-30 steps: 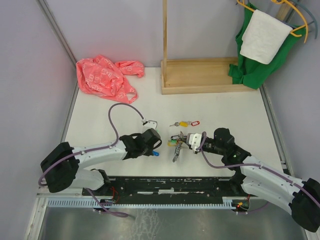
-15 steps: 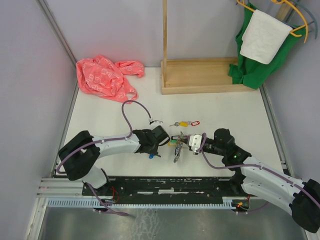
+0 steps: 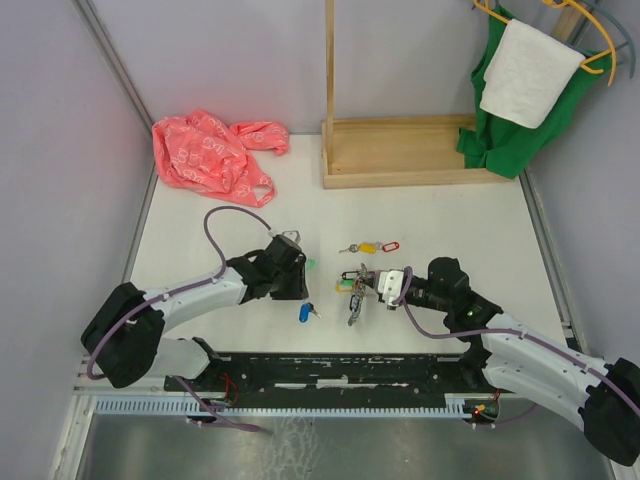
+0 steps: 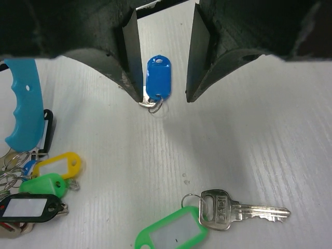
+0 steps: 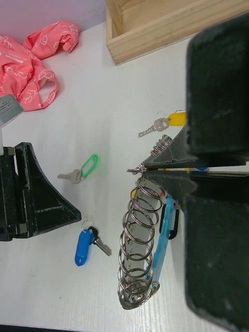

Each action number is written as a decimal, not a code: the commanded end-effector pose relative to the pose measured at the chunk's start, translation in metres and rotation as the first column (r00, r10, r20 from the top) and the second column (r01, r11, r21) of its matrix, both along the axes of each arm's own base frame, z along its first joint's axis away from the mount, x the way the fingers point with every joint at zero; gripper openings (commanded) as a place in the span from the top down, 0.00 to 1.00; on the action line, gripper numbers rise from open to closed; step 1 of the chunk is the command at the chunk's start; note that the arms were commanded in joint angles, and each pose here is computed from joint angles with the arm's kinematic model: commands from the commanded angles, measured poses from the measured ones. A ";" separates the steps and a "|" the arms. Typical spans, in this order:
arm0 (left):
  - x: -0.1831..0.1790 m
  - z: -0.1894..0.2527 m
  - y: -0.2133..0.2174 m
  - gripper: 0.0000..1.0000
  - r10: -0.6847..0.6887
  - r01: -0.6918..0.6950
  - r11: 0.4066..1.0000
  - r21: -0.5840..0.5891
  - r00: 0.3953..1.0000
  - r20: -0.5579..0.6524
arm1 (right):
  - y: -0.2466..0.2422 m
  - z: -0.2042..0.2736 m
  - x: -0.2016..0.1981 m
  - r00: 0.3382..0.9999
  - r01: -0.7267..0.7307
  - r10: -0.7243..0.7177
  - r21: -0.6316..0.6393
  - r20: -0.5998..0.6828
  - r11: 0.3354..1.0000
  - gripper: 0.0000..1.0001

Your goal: Put the keys on the keyring

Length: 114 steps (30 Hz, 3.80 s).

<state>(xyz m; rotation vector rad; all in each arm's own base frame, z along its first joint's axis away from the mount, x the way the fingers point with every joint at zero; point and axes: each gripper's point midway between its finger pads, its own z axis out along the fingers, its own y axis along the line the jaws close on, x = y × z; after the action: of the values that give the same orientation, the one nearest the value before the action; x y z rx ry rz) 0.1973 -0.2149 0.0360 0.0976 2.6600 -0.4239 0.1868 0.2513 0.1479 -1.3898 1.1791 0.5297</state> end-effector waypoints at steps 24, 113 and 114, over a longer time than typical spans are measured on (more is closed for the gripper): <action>-0.005 -0.017 -0.018 0.71 -0.087 0.034 0.954 -0.298 0.983 -0.165 | 0.005 0.021 -0.001 0.997 -0.029 0.025 0.049 0.074 0.998 0.99; -0.025 0.140 -0.089 0.97 -0.384 0.746 0.493 0.448 -0.275 0.881 | 0.028 0.034 -0.016 0.918 -0.300 0.322 -0.125 0.233 0.946 0.99; -0.025 0.139 -0.090 0.97 -0.384 0.746 0.493 0.447 -0.274 0.882 | 0.028 0.034 -0.016 0.922 -0.296 0.313 -0.106 0.227 0.949 0.99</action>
<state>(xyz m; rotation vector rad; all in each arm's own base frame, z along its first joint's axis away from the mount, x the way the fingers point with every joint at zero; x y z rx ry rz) 0.1684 -0.2961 0.1559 1.2462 0.9536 -0.7492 0.1709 0.2686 0.1547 -1.7616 0.8900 0.5103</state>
